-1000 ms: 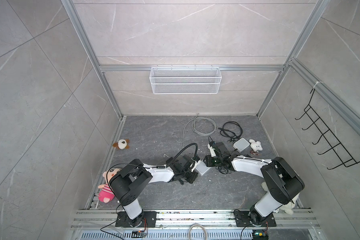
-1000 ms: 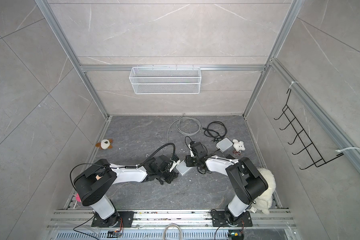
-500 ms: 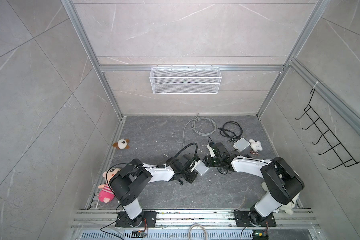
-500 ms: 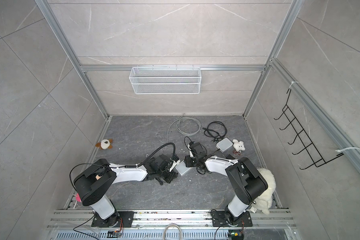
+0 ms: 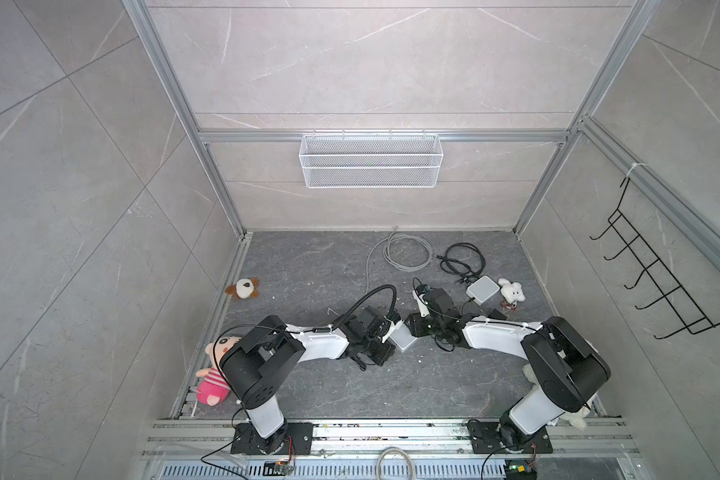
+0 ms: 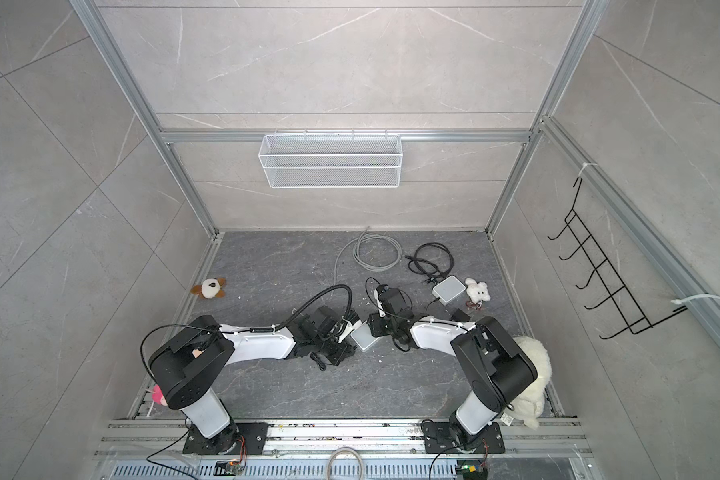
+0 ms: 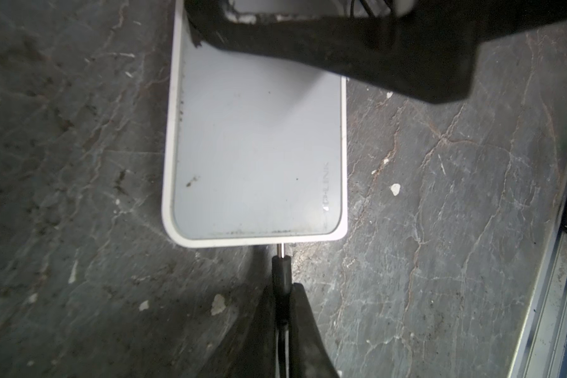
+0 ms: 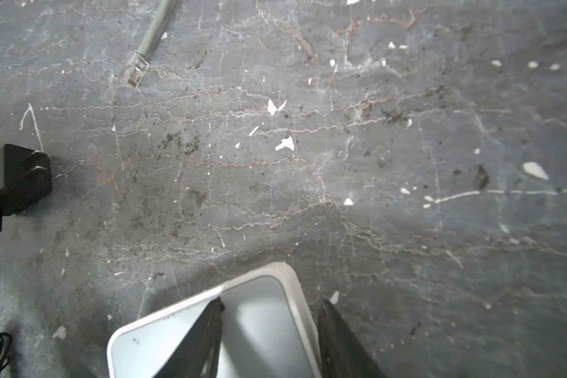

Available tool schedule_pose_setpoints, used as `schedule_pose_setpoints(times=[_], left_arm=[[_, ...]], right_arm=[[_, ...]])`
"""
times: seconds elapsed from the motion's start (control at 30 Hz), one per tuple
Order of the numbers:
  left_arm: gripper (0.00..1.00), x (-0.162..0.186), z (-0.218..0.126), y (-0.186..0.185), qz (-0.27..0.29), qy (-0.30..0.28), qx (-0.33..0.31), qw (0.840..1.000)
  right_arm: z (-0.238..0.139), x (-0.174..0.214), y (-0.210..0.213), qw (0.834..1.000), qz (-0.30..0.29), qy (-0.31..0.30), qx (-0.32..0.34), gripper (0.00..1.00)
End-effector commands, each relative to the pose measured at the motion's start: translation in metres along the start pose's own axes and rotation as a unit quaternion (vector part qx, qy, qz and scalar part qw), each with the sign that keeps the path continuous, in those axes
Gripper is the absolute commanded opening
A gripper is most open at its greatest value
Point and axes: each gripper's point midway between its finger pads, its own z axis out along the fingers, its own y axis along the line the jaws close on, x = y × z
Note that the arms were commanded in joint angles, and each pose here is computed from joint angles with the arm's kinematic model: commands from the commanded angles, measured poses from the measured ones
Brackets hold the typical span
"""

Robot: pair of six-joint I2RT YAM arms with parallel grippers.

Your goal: Insert the plug into the switch port

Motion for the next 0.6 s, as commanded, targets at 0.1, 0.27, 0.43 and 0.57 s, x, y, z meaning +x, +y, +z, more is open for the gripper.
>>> schedule_pose_setpoints(times=[0.1,0.27,0.43,0.57], left_arm=[[0.10,0.066,0.006,0.054,-0.036,0.110,-0.094,0.989],[0.09,0.058,0.006,0.042,-0.047,0.121,-0.060,0.990],[0.09,0.061,0.004,0.033,-0.031,0.137,-0.034,0.990],[0.09,0.058,0.001,0.029,-0.024,0.131,-0.013,0.991]], right_arm=[[-0.003,0.065,0.013,0.995,-0.007,0.089,-0.035,0.48],[-0.007,0.059,0.017,0.997,-0.008,0.069,-0.044,0.49],[-0.005,0.053,0.016,0.997,-0.013,0.059,-0.040,0.49],[-0.003,0.050,0.018,0.997,-0.023,0.058,-0.041,0.49]])
